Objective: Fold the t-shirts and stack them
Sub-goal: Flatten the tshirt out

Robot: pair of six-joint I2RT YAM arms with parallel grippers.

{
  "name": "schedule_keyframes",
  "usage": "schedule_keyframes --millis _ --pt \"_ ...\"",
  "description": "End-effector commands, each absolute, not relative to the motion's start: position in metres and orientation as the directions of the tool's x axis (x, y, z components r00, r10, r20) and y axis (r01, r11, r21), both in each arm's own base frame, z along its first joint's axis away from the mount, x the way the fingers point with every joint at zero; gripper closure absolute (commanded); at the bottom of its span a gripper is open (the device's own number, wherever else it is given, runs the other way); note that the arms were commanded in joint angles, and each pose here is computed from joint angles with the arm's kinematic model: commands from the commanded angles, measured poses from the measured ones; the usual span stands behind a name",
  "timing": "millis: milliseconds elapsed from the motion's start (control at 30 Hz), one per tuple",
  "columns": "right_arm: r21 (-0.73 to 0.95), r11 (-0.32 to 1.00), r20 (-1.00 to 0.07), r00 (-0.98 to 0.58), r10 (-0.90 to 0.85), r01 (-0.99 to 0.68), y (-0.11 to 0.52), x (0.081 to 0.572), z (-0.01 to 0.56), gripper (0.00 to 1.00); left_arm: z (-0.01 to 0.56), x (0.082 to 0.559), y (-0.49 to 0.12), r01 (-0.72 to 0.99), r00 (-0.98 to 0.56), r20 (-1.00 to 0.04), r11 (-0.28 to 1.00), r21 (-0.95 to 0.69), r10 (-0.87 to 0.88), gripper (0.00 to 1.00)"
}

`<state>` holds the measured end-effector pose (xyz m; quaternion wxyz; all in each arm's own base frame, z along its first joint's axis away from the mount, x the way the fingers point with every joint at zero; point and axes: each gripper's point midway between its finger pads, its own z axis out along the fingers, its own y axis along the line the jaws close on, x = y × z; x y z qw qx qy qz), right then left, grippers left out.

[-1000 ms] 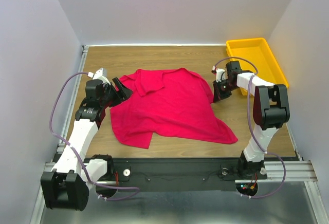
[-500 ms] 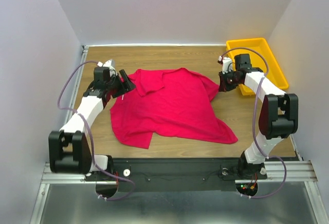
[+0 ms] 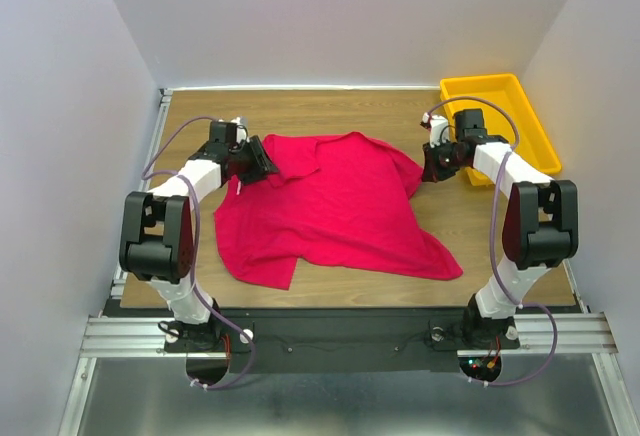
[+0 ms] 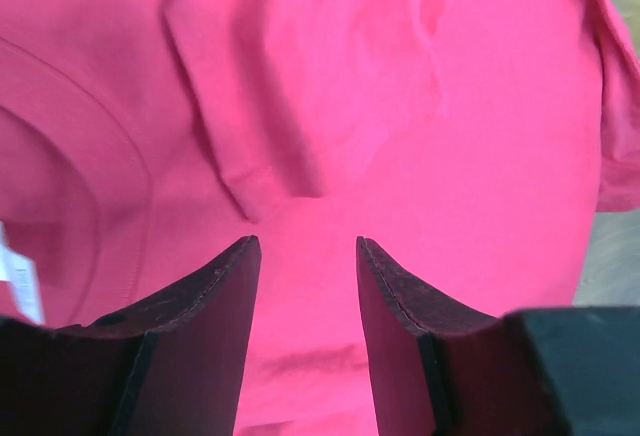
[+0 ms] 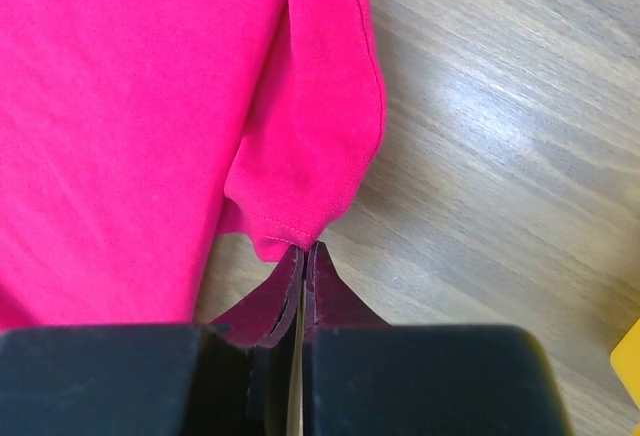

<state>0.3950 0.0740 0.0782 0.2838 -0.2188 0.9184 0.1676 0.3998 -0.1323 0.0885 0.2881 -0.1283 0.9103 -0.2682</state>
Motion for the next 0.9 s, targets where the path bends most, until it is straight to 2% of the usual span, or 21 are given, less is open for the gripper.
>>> schedule_keyframes --millis 0,533,867 --pt "0.176 0.84 -0.632 -0.713 -0.303 -0.513 0.075 0.405 0.083 0.99 0.086 0.406 -0.139 -0.113 -0.787 -0.443 0.806 -0.581 -0.43 0.46" --pt "0.182 0.841 -0.63 -0.717 -0.299 -0.51 0.075 0.405 0.081 0.99 0.053 0.41 -0.139 -0.179 -0.804 -0.422 0.847 -0.5 -0.419 0.47" --pt "0.184 0.841 -0.627 -0.72 -0.299 -0.51 0.075 0.403 0.08 1.0 0.048 0.423 -0.142 -0.184 -0.802 -0.423 0.849 -0.495 -0.421 0.62"
